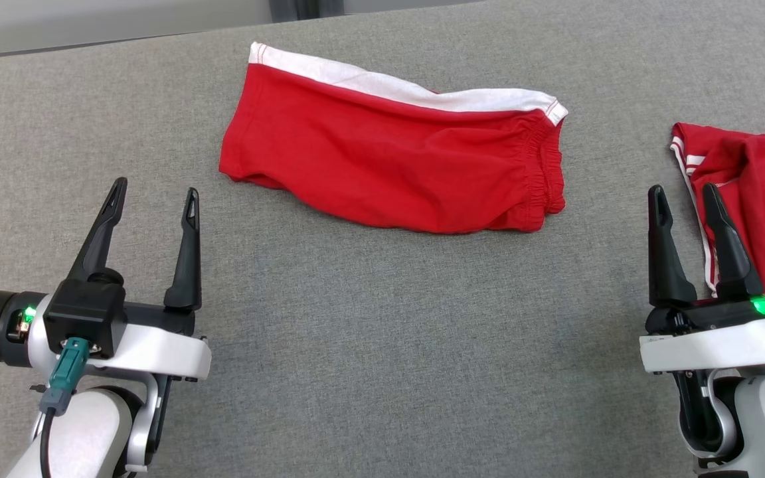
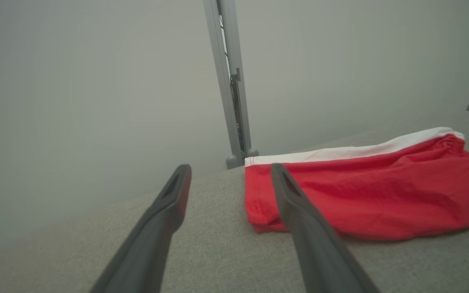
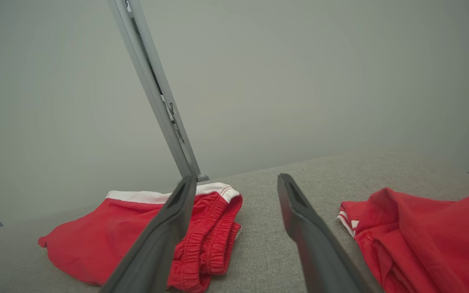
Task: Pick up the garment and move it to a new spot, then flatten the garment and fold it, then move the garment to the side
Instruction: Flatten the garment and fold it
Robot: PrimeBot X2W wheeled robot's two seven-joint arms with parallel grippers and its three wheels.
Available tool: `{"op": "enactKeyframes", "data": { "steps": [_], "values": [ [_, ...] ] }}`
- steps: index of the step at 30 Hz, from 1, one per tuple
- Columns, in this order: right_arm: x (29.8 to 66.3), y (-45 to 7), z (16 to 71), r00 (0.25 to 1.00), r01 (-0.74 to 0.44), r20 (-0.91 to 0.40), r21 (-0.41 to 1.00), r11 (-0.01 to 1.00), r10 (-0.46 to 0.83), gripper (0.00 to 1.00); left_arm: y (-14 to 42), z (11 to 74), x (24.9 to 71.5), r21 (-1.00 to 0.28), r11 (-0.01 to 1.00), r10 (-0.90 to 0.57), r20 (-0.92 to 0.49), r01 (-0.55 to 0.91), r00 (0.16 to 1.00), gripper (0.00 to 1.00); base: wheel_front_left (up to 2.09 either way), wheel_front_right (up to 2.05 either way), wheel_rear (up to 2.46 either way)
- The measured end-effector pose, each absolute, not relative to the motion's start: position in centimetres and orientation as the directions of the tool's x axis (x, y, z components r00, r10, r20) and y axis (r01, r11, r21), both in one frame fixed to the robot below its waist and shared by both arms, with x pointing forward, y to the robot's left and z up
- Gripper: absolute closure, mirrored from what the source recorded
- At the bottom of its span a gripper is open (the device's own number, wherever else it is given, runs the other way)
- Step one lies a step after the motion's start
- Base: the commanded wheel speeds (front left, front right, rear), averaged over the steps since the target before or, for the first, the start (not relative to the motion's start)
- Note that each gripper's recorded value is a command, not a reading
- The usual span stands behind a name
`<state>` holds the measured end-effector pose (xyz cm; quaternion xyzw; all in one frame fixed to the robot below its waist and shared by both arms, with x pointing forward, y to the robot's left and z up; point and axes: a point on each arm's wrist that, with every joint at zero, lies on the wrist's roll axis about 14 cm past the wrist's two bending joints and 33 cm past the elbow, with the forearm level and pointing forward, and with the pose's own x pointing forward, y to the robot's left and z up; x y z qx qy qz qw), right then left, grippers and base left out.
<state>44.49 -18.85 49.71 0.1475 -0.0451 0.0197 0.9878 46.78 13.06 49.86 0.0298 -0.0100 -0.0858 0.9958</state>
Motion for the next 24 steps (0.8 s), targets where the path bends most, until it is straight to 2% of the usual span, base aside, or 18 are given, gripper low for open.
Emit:
{"op": "enactKeyframes", "data": {
  "steps": [10, 15, 20, 24],
  "values": [
    [44.6, -18.8, 49.4, 0.996, -0.049, 0.080, 0.289, 0.956, 0.027, 0.00, 12.9, 49.9, 46.9, 0.066, 0.982, -0.179, 0.011, 0.178, 0.984, 0.00, 0.00, 0.00, 0.00],
    [44.9, -18.7, 48.9, 0.997, -0.051, 0.065, 0.272, 0.961, 0.034, 0.00, 11.0, 50.4, 48.6, 0.068, 0.968, -0.244, 0.020, 0.242, 0.970, 0.00, 0.00, 0.00, 0.00],
    [45.3, -19.2, 48.3, 0.998, -0.046, 0.043, 0.235, 0.971, 0.037, 0.00, 8.8, 48.6, 51.0, 0.052, 0.946, -0.317, -0.051, 0.320, 0.947, 0.00, 0.00, 0.00, 0.00],
    [45.6, -19.7, 47.8, 0.999, -0.033, 0.027, 0.220, 0.975, 0.028, 0.00, 7.4, 44.9, 52.8, 0.025, 0.929, -0.360, -0.175, 0.370, 0.916, 0.00, 0.00, 0.00, 0.00]
  ]
}}
